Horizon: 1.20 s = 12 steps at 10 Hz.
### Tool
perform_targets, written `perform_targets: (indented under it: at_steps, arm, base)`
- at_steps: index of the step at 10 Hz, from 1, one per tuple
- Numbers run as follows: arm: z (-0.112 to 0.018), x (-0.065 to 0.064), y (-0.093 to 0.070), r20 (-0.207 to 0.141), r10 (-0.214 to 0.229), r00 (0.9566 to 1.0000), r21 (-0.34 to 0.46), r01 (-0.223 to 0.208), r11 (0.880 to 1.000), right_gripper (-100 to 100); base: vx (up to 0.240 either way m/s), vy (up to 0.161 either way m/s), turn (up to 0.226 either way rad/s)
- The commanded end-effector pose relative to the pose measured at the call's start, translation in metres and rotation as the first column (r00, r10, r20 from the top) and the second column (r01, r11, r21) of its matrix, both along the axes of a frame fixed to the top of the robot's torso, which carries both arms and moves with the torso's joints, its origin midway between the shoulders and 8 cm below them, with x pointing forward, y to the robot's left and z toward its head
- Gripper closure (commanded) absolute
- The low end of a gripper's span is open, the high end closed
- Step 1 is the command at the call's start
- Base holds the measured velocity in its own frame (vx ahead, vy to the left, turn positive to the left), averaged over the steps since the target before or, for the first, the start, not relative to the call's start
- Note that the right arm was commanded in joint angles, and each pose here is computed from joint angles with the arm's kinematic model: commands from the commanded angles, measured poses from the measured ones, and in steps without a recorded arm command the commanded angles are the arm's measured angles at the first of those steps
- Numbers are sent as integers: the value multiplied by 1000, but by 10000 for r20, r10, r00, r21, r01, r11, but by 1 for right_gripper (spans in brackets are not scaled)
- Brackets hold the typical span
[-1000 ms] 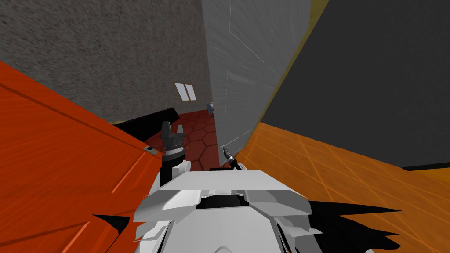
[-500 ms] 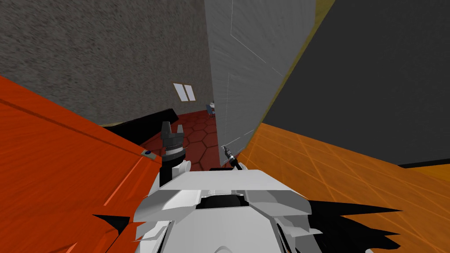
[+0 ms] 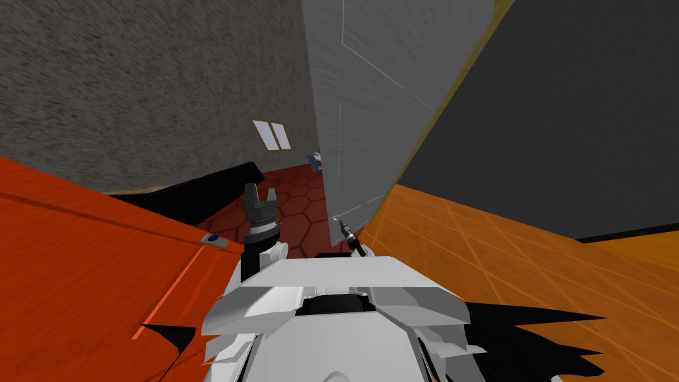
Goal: Push the door open
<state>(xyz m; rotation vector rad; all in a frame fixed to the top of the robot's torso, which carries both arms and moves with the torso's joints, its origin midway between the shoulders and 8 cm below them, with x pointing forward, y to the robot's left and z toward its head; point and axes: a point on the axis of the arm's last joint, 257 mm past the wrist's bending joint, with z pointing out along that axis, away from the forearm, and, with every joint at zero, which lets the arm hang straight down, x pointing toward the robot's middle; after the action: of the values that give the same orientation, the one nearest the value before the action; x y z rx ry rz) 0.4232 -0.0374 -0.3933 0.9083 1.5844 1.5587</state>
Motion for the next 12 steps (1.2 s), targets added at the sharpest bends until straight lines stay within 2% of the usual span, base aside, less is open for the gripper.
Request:
perform_targets:
  at_steps: [1,7,10,12]
  arm:
    - [0,-2,1,-13,34,10000,22,-34,10000,-100]
    - [1,-7,9,-38,147,9999,156,-147,9998,-100]
    - [0,-6,5,-19,78,10000,117,-78,9999,-100]
    - [0,-5,3,5,14,10000,107,-14,9999,-100]
  base:
    - [-185,-69,-18]
    - [-187,-51,-26]
    - [141,49,23]
    - [178,126,29]
